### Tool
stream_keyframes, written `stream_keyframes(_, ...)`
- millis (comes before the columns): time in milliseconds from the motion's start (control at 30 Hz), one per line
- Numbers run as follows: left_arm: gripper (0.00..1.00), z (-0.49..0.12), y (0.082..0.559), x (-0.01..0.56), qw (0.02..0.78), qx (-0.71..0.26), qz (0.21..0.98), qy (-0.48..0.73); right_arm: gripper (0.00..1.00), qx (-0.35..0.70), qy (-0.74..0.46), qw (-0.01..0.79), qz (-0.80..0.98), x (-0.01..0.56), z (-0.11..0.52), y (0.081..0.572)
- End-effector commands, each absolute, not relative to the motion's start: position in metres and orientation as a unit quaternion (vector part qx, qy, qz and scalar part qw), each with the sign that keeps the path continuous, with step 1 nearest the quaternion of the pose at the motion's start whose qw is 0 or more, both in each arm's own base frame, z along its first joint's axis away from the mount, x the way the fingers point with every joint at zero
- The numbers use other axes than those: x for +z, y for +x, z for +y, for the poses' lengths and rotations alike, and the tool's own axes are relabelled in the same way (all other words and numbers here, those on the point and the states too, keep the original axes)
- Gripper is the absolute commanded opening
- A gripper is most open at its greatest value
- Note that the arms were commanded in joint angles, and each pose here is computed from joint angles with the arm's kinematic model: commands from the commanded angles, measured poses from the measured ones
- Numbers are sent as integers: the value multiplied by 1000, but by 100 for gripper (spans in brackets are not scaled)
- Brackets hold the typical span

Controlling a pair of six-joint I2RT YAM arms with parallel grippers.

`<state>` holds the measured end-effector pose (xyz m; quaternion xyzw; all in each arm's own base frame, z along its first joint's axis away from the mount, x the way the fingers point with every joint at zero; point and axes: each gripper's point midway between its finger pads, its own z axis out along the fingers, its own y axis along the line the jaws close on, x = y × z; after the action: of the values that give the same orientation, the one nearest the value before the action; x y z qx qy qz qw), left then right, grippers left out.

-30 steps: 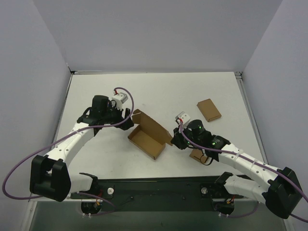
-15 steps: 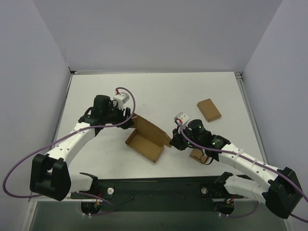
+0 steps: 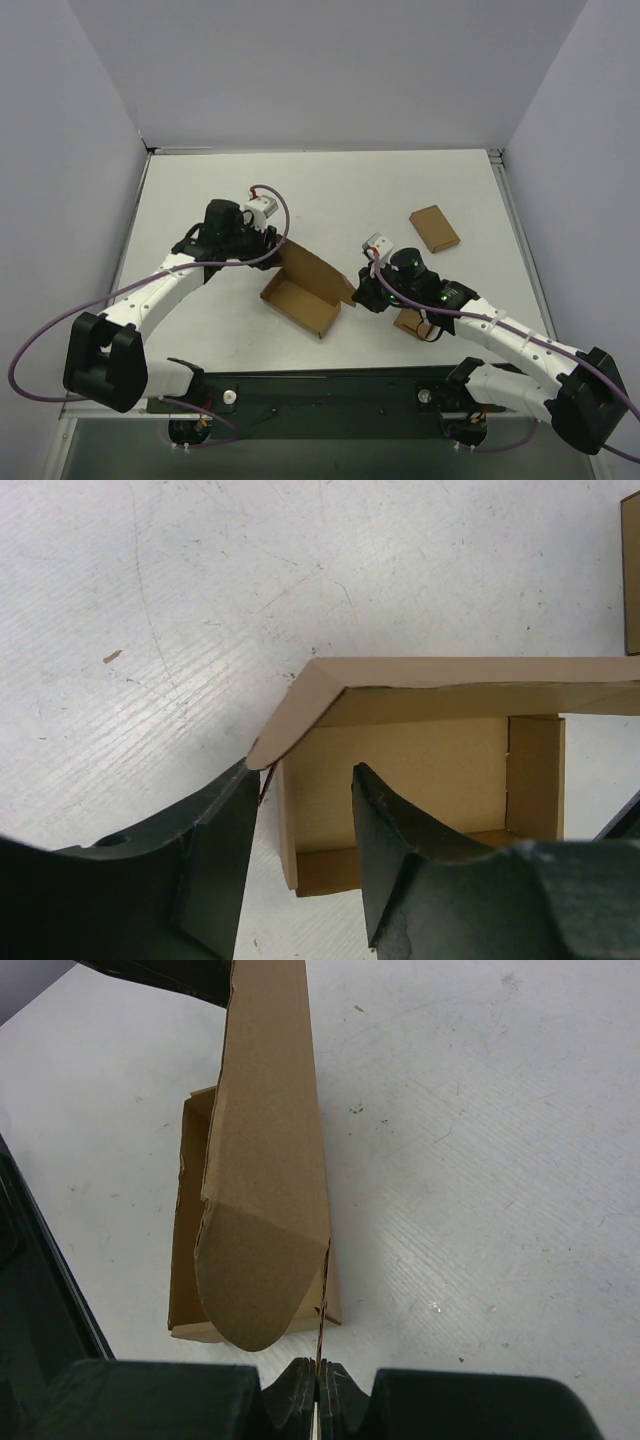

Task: Fold the paper box

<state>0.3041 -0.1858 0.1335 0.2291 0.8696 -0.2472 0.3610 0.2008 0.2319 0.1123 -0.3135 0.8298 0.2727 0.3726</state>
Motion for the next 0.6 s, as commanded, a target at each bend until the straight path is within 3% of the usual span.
stream_keyframes(0, 49, -200, 309, 143, 389, -235, 857, 243, 0, 276, -304, 402, 818, 135, 238, 215)
stream_keyframes(267, 24, -205, 306, 139, 405, -198, 865, 222, 0, 236, -266, 420, 835, 136, 227, 228)
stream_keyframes(467, 19, -202, 315, 132, 400, -181, 879, 186, 0, 198, -281, 433, 833, 139, 228, 229)
stream_keyframes(567, 11, -206, 316, 133, 399, -186, 879, 182, 0, 175, -275, 444, 835, 143, 227, 232)
